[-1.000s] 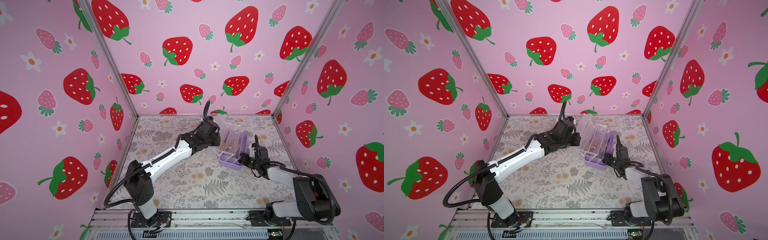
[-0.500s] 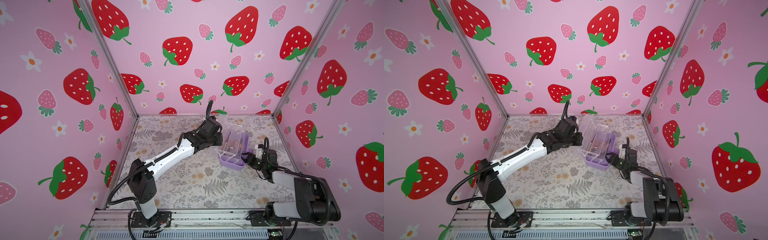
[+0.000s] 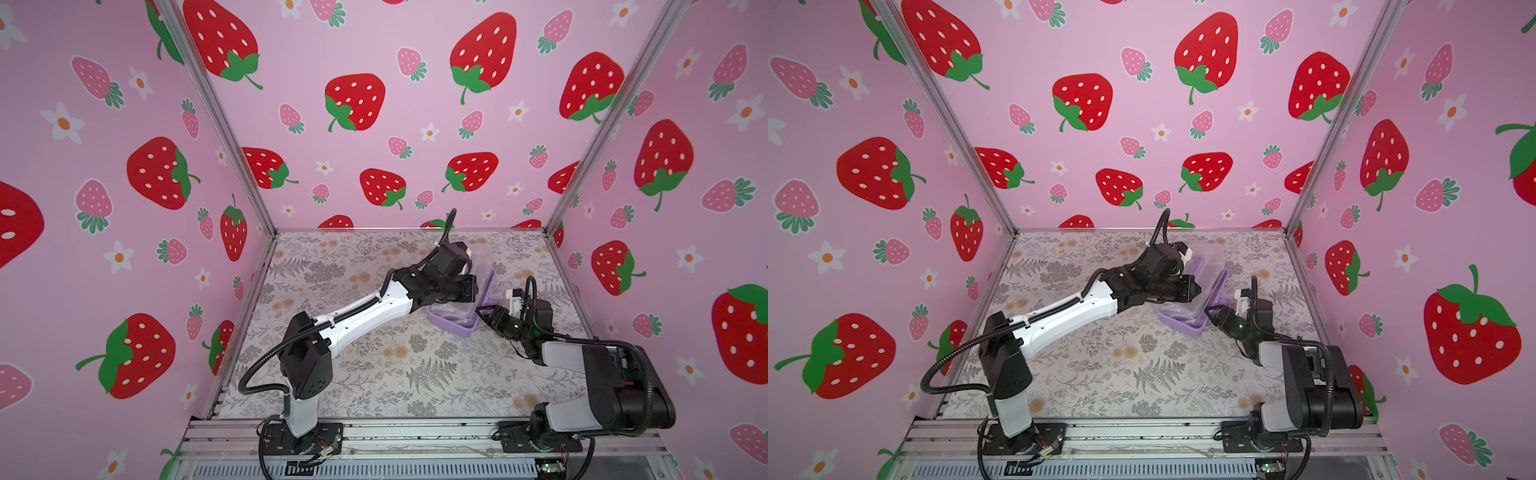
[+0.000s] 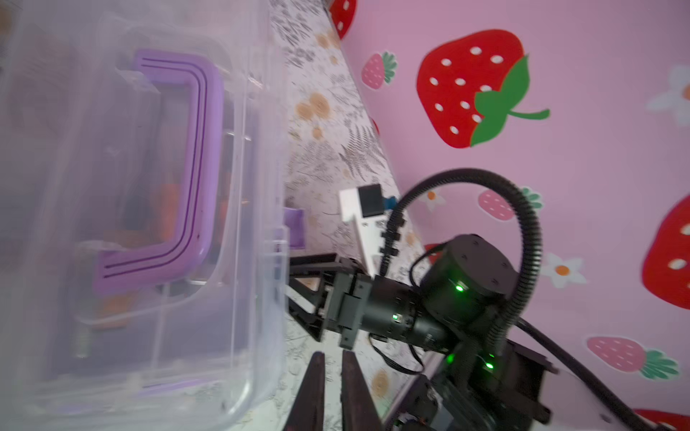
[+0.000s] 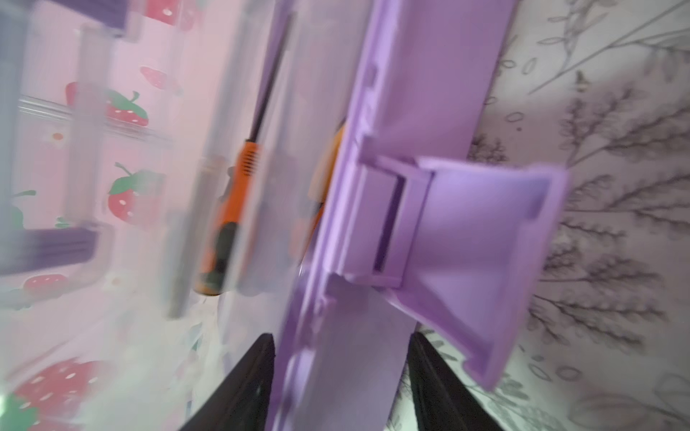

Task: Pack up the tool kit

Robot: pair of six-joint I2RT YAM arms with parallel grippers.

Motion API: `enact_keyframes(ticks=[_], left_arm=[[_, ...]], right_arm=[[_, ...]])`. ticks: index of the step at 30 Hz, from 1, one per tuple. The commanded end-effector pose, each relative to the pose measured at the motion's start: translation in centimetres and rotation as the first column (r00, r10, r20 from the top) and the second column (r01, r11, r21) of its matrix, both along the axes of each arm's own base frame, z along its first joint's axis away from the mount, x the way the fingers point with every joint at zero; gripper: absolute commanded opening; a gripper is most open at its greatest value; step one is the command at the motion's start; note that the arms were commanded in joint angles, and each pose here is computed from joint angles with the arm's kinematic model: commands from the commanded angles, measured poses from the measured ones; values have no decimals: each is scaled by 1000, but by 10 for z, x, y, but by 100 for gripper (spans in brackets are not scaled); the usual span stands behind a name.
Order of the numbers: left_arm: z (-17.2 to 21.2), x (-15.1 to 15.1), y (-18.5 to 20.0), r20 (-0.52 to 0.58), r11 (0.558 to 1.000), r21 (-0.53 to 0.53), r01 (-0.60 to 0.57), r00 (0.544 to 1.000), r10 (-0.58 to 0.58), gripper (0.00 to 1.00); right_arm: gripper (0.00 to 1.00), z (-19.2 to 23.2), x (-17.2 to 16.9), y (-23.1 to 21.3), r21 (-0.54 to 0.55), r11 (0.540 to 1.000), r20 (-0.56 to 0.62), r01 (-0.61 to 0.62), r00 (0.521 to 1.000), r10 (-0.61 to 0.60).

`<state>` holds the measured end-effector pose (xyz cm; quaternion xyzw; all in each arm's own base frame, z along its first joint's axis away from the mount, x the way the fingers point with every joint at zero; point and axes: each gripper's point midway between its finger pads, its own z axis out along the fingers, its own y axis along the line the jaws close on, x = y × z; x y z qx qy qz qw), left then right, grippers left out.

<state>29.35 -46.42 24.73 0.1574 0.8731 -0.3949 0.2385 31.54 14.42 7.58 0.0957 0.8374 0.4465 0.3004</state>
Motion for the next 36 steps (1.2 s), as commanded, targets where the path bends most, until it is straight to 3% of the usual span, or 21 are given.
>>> enact_keyframes(ticks=[1,7,11,16,22,27,32,36], left_arm=[[37,-25,-27,-23,985,-133,113,993,-117,21],[53,-29,-33,7,978,-154,139,990,-139,25],[61,-20,-19,79,989,-87,118,991,-112,25],[57,22,28,105,1000,-21,-17,994,20,27],[19,79,89,49,985,25,-173,984,172,42],[-25,100,100,-14,980,50,-192,981,193,43],[-54,113,88,-33,983,91,-161,986,164,47],[-72,130,88,-36,977,129,-172,983,178,51]], right_arm=[[60,25,9,11,38,998,95,-56,994,52],[60,23,9,11,28,998,94,-59,994,57],[59,26,7,9,26,998,101,-59,993,56],[59,28,2,-2,-11,999,98,-31,995,32],[58,29,-5,-27,-17,999,95,45,995,-43],[44,31,-5,-39,-55,994,88,91,992,-86],[41,21,-11,-42,-65,992,49,106,993,-103],[26,11,-22,-40,-38,994,23,98,995,-97]])
